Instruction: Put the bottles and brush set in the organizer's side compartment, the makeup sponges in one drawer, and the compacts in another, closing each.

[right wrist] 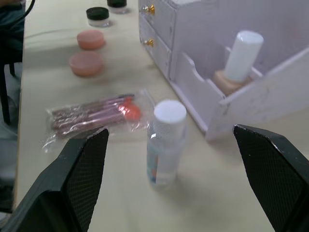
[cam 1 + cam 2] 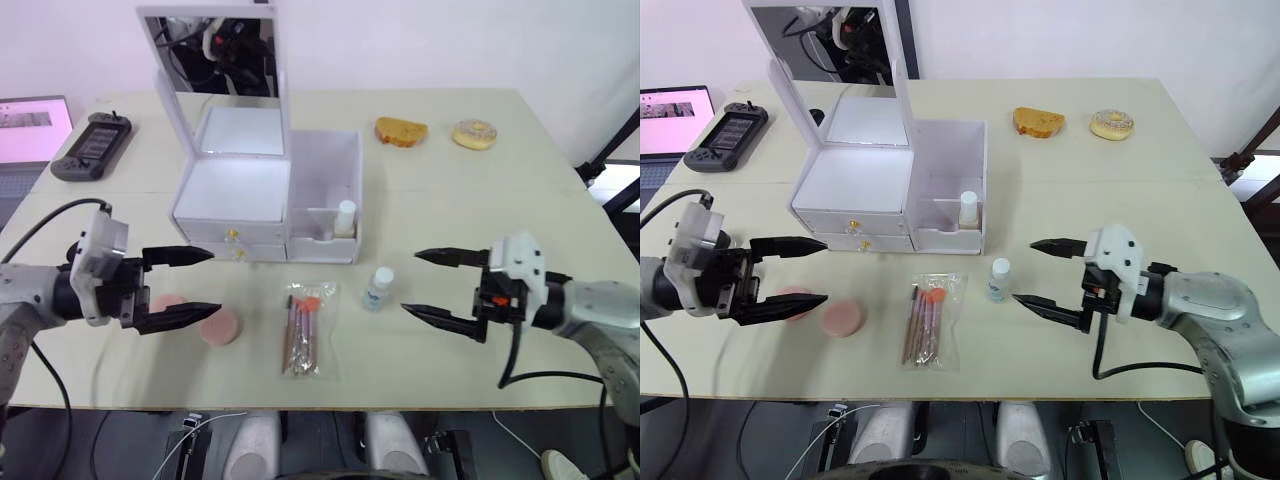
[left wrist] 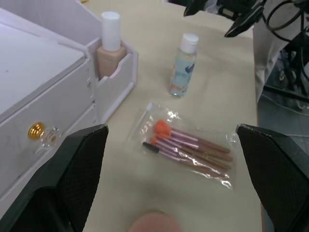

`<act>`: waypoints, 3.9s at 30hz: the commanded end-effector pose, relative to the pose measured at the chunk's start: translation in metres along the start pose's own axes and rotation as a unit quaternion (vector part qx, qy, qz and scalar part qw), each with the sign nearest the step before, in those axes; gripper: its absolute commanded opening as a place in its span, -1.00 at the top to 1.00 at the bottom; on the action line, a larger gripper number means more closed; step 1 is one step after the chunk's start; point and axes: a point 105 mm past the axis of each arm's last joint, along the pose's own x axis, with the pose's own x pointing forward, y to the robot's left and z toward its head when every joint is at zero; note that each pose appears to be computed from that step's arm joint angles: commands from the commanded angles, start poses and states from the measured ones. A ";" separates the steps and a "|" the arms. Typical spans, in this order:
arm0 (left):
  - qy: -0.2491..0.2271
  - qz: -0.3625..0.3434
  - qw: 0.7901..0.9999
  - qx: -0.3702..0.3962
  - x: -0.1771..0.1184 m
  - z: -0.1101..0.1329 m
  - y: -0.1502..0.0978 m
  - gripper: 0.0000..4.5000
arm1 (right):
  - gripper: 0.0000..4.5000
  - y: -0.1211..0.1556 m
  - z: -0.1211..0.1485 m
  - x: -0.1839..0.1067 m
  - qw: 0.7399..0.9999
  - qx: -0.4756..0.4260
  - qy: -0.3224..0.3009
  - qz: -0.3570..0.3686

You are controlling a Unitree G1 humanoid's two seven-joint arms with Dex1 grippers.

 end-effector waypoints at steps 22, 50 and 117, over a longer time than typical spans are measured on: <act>-0.012 -0.008 0.999 0.032 0.008 0.011 0.001 -1.00 | 0.09 -0.001 0.003 0.035 1.000 0.020 -0.018 0.011; -0.022 0.039 0.998 0.046 -0.004 0.007 0.016 -1.00 | 0.70 -0.032 0.125 0.044 0.992 0.007 -0.120 0.027; -0.023 0.103 0.993 0.059 -0.008 0.007 0.010 -1.00 | -0.97 -0.058 0.105 0.139 1.000 0.019 -0.020 0.003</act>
